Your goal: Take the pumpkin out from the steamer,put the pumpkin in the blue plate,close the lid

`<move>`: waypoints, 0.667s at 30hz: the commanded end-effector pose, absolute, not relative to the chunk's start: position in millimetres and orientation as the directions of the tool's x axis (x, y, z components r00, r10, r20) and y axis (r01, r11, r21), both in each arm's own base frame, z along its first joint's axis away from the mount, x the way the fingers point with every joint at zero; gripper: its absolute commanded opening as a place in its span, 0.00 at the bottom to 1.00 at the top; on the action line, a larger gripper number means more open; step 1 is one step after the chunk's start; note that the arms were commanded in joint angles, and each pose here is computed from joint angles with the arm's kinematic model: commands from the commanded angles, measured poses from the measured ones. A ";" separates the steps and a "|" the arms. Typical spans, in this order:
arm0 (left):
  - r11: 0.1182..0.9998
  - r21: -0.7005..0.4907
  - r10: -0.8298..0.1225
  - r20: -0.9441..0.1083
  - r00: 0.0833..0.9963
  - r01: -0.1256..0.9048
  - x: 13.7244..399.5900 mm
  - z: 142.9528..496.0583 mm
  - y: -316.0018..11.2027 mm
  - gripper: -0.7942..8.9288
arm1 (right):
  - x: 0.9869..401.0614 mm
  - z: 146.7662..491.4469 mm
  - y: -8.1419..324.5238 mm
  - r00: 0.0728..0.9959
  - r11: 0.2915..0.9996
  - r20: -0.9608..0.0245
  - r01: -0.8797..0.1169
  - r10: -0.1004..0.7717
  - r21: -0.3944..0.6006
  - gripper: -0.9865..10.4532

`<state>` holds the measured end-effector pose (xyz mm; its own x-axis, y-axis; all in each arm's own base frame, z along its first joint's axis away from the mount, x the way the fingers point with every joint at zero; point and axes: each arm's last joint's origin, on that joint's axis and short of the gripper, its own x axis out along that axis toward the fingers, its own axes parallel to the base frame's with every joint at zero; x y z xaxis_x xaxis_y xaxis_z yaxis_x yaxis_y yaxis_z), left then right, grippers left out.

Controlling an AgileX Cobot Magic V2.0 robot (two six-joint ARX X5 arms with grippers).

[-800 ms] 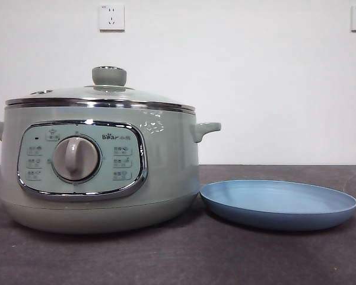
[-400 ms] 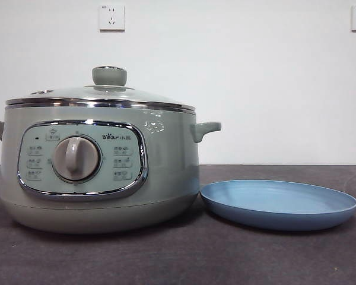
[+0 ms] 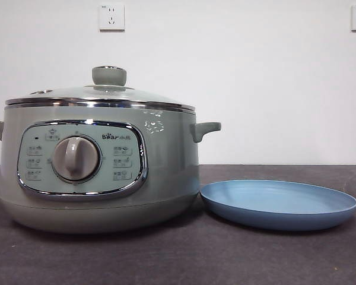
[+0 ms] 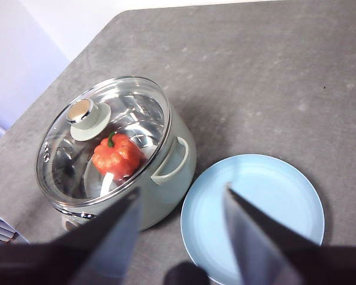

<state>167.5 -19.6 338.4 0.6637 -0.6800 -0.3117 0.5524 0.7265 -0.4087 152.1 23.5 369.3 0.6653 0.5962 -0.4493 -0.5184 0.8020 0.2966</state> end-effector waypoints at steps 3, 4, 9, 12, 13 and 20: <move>0.728 -0.417 -0.678 -0.317 0.664 0.544 175.0 339.5 -25.5 0.53 | 153.1 369.0 23.8 0.662 0.801 -0.452 -0.517 0.598 0.302 0.45; 0.730 -0.414 -0.676 -0.323 0.662 0.543 177.2 339.7 -27.9 0.53 | 153.1 368.9 23.8 0.661 0.801 -0.453 -0.516 0.598 0.304 0.45; 0.754 -0.373 -0.655 -0.366 0.661 0.541 190.2 346.2 -45.8 0.53 | 152.9 369.0 24.9 0.657 0.798 -0.452 -0.517 0.603 0.311 0.45; 0.774 -0.321 -0.633 -0.406 0.659 0.545 198.6 350.2 -61.3 0.53 | 152.6 368.9 26.7 0.651 0.792 -0.453 -0.525 0.610 0.312 0.45; 0.786 -0.302 -0.618 -0.429 0.659 0.540 201.4 350.9 -67.0 0.53 | 152.5 368.9 27.0 0.649 0.791 -0.453 -0.527 0.611 0.312 0.45; 0.822 -0.176 -0.540 -0.542 0.644 0.541 222.9 348.6 -103.8 0.53 | 152.4 368.7 26.9 0.648 0.791 -0.455 -0.525 0.611 0.313 0.45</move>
<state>221.2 -101.0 350.0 0.6454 -0.5463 -0.5339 0.5265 0.8245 -0.2072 152.5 26.5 368.1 0.6483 0.6084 -0.4579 -0.5256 0.7926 0.3090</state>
